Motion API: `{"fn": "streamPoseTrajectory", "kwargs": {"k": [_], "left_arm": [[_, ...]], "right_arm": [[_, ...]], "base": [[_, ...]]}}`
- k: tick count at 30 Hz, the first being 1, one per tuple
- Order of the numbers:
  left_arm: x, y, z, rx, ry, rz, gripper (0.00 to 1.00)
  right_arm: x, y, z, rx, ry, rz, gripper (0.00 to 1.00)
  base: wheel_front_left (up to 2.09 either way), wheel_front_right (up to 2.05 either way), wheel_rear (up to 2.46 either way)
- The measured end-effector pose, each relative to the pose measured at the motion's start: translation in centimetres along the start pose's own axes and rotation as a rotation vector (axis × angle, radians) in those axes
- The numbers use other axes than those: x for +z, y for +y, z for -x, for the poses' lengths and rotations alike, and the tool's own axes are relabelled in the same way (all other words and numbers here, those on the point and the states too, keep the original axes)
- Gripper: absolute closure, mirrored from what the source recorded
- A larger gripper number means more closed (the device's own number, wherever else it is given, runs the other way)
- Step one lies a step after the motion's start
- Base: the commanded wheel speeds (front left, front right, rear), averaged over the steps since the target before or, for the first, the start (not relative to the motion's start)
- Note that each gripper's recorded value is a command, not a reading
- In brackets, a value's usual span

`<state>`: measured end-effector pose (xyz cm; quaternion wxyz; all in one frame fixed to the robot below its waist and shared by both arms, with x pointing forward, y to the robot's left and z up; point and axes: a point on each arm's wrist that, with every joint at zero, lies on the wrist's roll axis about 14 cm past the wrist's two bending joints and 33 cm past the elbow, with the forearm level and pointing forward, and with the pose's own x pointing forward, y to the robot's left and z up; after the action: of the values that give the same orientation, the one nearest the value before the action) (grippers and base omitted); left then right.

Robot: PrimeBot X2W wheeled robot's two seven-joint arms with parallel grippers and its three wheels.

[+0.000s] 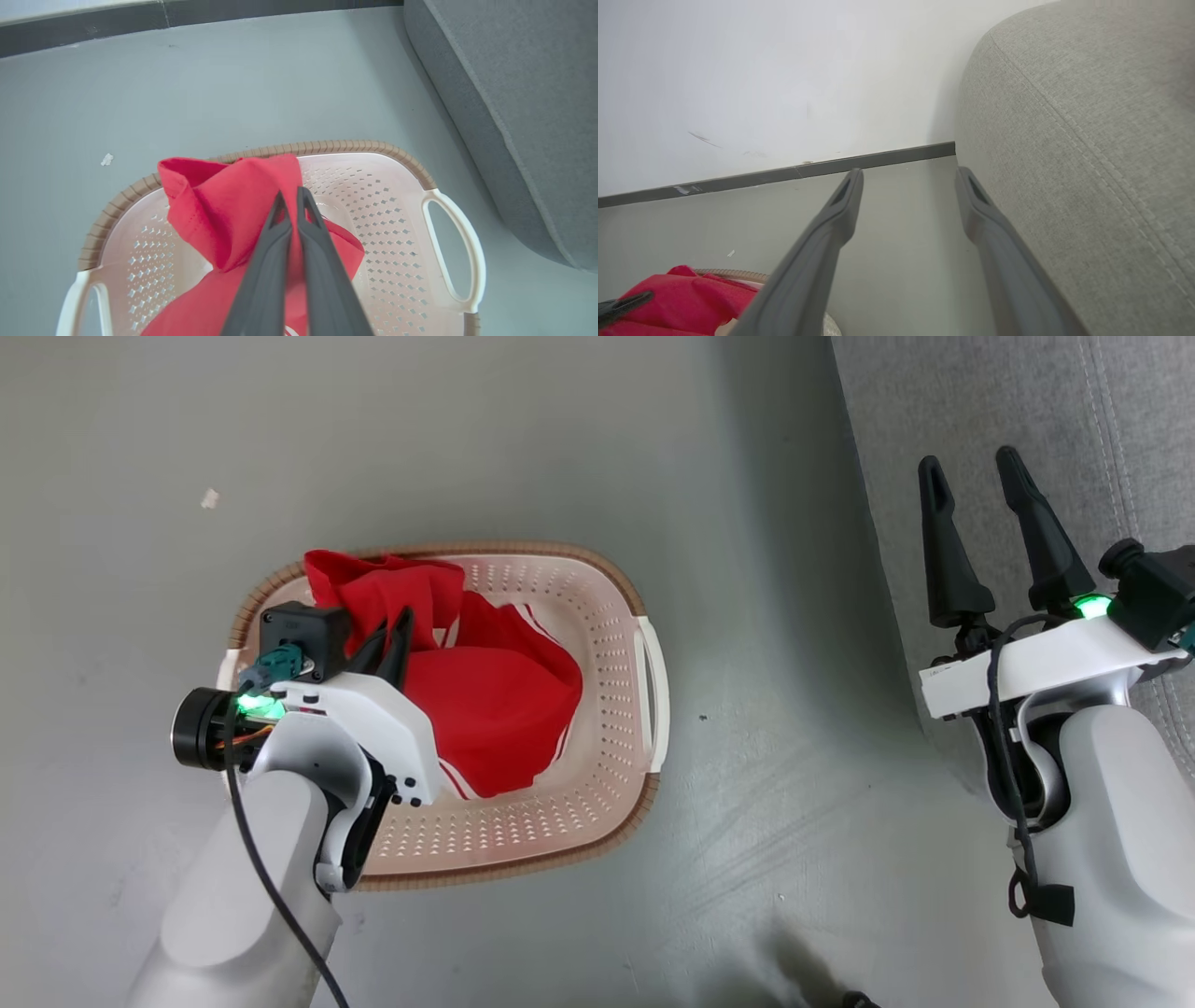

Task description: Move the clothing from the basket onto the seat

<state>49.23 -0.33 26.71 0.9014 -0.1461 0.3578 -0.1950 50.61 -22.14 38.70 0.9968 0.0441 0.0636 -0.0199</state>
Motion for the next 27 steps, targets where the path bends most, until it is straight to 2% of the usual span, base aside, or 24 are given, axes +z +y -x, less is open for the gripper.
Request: {"fn": "streamPoseTrajectory", "kwargs": {"k": [13,27], "left_arm": [[6.1,0.2,5.6,0.025,-0.248,0.100,1.00],[10.1,-0.6,11.8,0.028,-0.417,0.087,1.00]], "right_arm": [[3.6,2.0,0.6,0.046,-0.070,0.034,0.00],[6.3,4.3,2.8,0.099,-0.116,0.039,0.00]], "base": [[0.00,0.00,0.00],[0.00,0.00,0.00]]}}
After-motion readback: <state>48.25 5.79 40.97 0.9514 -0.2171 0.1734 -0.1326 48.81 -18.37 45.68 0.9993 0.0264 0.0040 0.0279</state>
